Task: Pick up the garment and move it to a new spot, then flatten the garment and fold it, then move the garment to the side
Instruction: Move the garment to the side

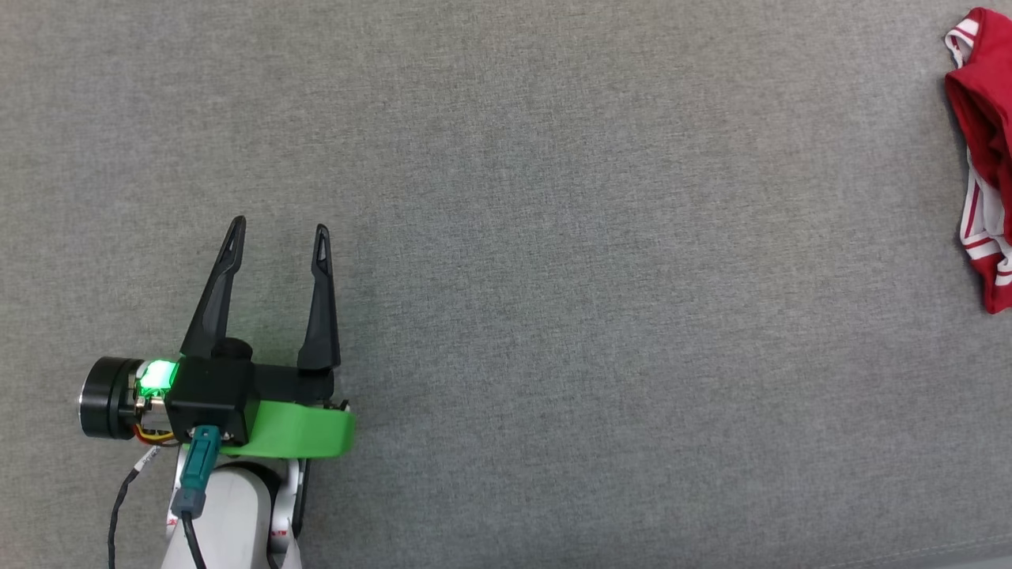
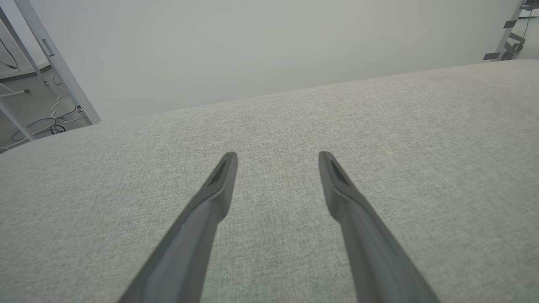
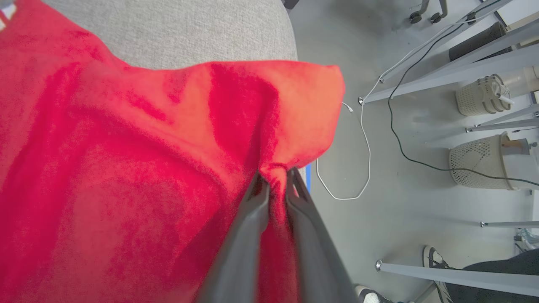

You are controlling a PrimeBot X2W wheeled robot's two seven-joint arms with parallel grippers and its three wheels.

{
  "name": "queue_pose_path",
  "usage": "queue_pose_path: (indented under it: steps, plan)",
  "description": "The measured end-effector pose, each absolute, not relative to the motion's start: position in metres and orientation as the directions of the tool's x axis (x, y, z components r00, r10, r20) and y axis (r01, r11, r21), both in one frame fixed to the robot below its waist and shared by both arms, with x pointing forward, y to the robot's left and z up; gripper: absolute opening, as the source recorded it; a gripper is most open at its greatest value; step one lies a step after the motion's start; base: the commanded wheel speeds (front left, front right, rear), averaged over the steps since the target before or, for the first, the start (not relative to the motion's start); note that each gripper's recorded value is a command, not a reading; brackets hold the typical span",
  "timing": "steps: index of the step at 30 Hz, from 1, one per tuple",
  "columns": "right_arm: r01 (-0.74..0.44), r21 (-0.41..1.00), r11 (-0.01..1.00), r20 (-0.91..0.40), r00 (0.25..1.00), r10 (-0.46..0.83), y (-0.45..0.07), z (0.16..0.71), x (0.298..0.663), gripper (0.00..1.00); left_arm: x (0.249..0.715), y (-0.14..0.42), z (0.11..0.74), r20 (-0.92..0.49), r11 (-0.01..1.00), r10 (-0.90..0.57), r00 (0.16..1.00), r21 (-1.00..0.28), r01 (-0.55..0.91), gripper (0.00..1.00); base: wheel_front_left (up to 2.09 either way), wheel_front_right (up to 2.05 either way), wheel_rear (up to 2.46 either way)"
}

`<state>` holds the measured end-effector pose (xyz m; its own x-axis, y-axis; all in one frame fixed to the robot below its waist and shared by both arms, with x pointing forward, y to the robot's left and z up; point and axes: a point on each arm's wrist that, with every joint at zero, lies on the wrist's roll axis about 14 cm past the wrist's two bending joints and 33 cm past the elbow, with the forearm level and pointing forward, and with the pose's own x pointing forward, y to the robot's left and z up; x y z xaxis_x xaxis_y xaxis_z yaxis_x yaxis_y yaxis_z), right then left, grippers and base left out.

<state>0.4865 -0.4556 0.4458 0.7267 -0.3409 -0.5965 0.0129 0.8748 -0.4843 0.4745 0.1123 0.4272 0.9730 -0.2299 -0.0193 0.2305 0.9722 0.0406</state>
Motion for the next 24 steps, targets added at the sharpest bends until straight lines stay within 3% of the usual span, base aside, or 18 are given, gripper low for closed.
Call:
queue_pose_path:
  steps: [1,7,14,18,24]
  plan:
    - [0.019,-0.477,0.879,-0.590,0.734,-0.336,-0.454,0.445,0.488,1.00,0.474,0.113,0.428,-0.019,0.972,-0.229,0.973,0.043,0.230,1.00,0.00,0.00,0.00]
    - [0.040,-0.494,0.868,-0.474,0.825,-0.308,-0.448,0.474,0.495,1.00,0.470,0.112,0.442,0.007,0.973,-0.225,0.974,0.050,0.225,1.00,0.00,0.00,0.00]
    - [0.091,-0.456,0.885,-0.109,0.982,-0.156,-0.412,0.553,0.508,1.00,0.452,0.118,0.463,0.033,0.981,-0.191,0.981,0.049,0.190,1.00,0.00,0.00,0.00]
    - [0.088,-0.409,0.908,0.056,0.996,-0.072,-0.374,0.578,0.500,1.00,0.438,0.127,0.474,0.043,0.985,-0.168,0.985,0.054,0.165,1.00,0.00,0.00,0.00]
    - [0.073,-0.324,0.943,0.278,0.960,0.021,-0.310,0.617,0.479,1.00,0.422,0.141,0.494,0.078,0.992,-0.121,0.990,0.049,0.117,1.00,0.00,0.00,0.00]
